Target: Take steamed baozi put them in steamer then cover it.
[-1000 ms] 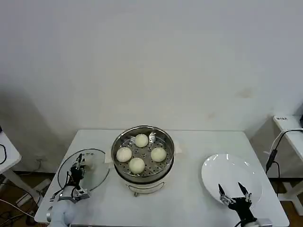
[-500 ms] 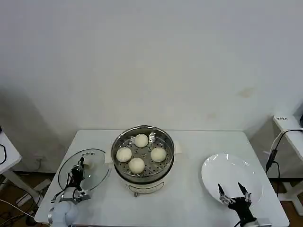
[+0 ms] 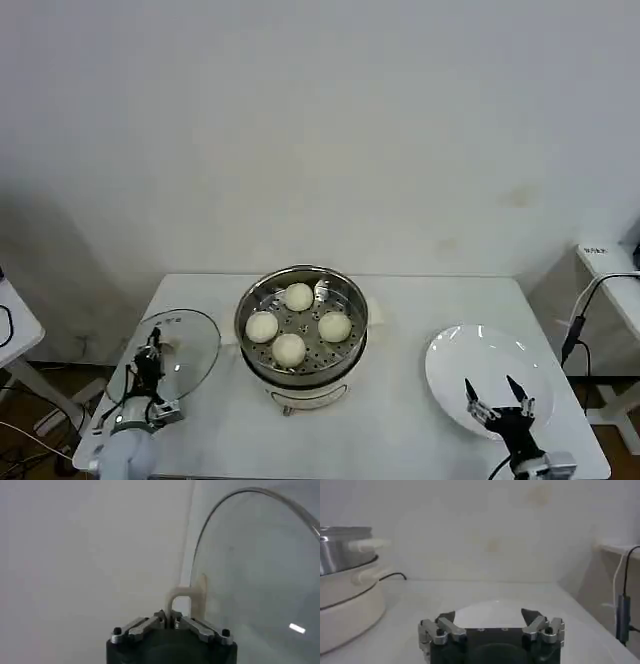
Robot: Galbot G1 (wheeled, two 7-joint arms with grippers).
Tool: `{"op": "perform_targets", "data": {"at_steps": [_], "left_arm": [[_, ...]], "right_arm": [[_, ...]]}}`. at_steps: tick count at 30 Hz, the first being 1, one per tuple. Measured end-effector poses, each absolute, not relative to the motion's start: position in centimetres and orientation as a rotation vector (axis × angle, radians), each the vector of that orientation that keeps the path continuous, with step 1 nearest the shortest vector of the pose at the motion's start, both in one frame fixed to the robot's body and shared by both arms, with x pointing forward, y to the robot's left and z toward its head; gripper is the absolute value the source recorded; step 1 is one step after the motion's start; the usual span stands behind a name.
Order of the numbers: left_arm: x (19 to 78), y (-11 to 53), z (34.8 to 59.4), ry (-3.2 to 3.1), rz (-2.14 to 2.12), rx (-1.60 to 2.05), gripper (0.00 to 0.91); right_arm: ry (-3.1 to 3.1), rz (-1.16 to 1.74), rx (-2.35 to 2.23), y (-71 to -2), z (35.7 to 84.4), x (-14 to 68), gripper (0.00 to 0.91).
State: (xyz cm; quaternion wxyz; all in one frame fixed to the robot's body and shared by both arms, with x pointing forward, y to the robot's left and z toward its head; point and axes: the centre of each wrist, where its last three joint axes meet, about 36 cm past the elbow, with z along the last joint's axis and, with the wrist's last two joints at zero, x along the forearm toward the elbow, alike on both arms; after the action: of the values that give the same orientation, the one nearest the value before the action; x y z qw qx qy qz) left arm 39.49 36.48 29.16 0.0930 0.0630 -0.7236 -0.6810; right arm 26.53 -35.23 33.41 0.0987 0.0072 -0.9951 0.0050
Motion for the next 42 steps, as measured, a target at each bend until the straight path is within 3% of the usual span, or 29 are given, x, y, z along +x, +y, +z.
{"op": "perform_targets", "data": {"at_steps": [14,26,42], "left_arm": [[36.4,35.2,36.3,-2.016,-2.113,0.506,0.0],[36.7,26.0,42.8,-2.063,-2.138,0.62,0.0],[38.6,15.1,45.5,-2.209,-2.175,0.446,0.0]], "right_arm": [[-2.974,0.005,0.013,-35.3,34.0,28.9,0.907],[-2.983,0.008,-0.031,-34.9,35.3,28.1,0.907],[-2.999,0.01,-0.078,-33.9,37.2,27.5,0.907]]}}
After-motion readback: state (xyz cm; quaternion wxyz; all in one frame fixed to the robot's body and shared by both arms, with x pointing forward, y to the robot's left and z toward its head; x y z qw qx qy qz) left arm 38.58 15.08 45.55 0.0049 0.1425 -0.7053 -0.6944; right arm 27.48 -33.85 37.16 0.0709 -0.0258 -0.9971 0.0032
